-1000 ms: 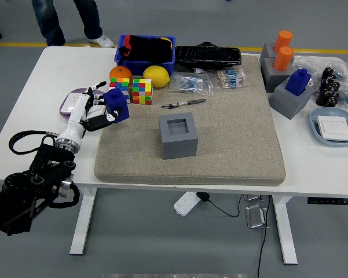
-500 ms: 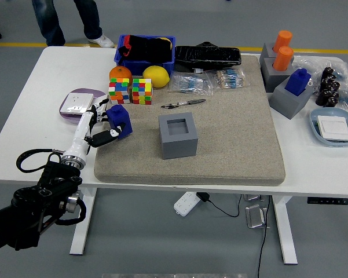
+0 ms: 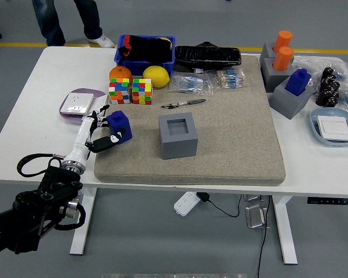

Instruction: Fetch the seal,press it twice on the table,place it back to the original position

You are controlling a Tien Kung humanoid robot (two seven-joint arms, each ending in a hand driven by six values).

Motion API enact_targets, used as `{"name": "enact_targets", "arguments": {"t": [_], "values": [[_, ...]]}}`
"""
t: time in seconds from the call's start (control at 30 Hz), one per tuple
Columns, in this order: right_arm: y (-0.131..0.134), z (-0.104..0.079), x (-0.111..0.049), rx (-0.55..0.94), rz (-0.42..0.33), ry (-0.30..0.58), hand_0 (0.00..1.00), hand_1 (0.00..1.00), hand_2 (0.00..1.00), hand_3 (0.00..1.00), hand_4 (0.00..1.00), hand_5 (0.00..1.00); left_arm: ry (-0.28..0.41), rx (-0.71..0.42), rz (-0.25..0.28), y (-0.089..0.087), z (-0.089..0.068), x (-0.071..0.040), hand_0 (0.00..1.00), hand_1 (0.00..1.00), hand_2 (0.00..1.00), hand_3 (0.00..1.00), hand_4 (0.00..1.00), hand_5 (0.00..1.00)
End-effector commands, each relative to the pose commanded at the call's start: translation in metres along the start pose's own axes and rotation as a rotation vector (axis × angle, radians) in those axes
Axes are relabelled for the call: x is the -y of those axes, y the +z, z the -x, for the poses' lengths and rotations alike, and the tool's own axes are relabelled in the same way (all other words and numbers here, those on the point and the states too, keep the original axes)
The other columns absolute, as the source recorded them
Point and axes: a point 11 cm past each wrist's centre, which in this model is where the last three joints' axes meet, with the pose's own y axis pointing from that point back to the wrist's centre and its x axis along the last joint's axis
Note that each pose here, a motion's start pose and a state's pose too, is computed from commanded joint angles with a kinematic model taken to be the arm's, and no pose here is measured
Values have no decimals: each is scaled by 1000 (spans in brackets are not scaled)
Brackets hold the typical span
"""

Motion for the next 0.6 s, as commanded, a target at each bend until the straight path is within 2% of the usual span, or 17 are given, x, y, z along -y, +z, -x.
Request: {"name": "enact_targets", "arguments": {"t": [0.2, 0.43, 0.6], "values": [[0, 0, 0, 2, 0, 0, 828, 738, 732, 697, 791, 587, -4, 4, 6, 1, 0, 0, 857, 556, 467, 883, 679, 2], [0, 0, 0, 7, -2, -1, 828, 737, 732, 696, 791, 587, -3, -10, 64, 22, -4, 8, 850, 552, 461, 883, 679, 2], [0, 0, 0, 13, -2, 1, 828, 737, 732, 696, 791, 587, -39, -34, 166, 61, -7, 18, 850, 552, 461, 883, 679, 2]]}}
